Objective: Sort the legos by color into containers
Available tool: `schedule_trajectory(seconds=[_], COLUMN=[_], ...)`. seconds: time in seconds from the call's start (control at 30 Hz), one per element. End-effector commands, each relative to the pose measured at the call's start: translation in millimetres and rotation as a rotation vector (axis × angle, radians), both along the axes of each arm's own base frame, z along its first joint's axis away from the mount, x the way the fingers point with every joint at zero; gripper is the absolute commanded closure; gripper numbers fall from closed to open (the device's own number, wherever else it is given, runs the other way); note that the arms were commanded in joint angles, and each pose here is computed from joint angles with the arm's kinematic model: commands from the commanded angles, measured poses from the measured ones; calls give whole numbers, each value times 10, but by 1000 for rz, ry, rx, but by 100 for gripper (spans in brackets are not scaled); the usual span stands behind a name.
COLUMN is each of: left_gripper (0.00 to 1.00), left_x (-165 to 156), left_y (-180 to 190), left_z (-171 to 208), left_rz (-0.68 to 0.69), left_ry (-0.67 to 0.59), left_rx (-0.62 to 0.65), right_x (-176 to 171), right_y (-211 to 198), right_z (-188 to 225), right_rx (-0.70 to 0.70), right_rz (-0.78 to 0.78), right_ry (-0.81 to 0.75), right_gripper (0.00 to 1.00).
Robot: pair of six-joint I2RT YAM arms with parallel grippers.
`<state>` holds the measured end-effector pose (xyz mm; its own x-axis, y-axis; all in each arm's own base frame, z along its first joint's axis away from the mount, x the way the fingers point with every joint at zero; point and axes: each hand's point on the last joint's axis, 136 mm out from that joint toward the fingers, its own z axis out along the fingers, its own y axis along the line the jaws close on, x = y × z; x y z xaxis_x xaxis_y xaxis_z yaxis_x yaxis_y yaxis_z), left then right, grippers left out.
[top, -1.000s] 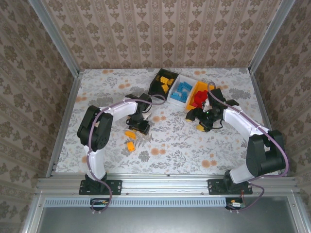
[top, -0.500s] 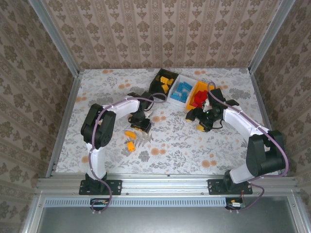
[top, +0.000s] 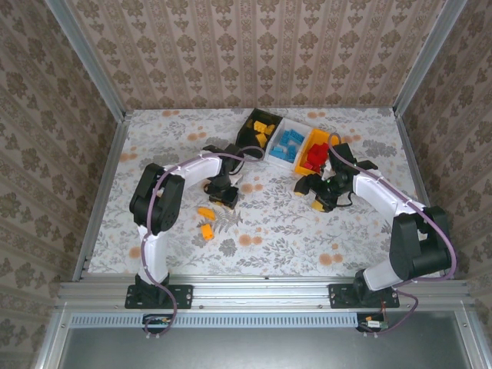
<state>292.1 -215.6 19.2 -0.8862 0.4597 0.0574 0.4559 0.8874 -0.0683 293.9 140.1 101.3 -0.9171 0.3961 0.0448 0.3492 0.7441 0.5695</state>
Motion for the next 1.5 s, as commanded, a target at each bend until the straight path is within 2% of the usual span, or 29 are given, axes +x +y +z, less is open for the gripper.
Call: schedule_trajectory(seconds=[0.0, 0.03, 0.1, 0.13, 0.33, 0.57, 0.9, 1.1, 1.17, 1.3, 1.47], left_gripper=[64, 61, 42, 40, 39, 41, 43, 45, 49, 66, 67], left_x=[4, 15, 53, 66, 152, 256, -93, -173, -163, -106, -11], left_y=[12, 17, 38, 47, 16, -137, -43, -44, -74, -142, -195], left_z=[185, 204, 217, 210, 172, 172, 25, -21, -36, -26, 62], left_rz=[21, 28, 34, 31, -9, -43, -73, -63, -57, -47, -50], left_ry=[-8, -11, -20, -22, -22, -22, 35, 39, 36, 26, 2], left_rx=[-27, -33, -28, -22, -6, -17, 11, 9, 2, -14, -26], right_x=[4, 9, 12, 11, -9, -76, -88, -59, -60, -76, -93], right_y=[32, 36, 45, 48, 43, 15, 11, 86, 116, 132, 124], right_z=[61, 59, 64, 68, 83, 79, 63, 54, 58, 72, 92], right_rx=[16, 16, 17, 17, 13, 5, 4, 6, 4, -1, -7], right_rz=[-5, -4, -1, 0, 3, -4, -20, -8, -1, 5, 12], right_ry=[-12, -12, -12, -12, -15, -10, -10, -9, -10, -10, -14], right_gripper=[25, 25, 25, 25, 25, 25, 25, 25, 25, 25, 25])
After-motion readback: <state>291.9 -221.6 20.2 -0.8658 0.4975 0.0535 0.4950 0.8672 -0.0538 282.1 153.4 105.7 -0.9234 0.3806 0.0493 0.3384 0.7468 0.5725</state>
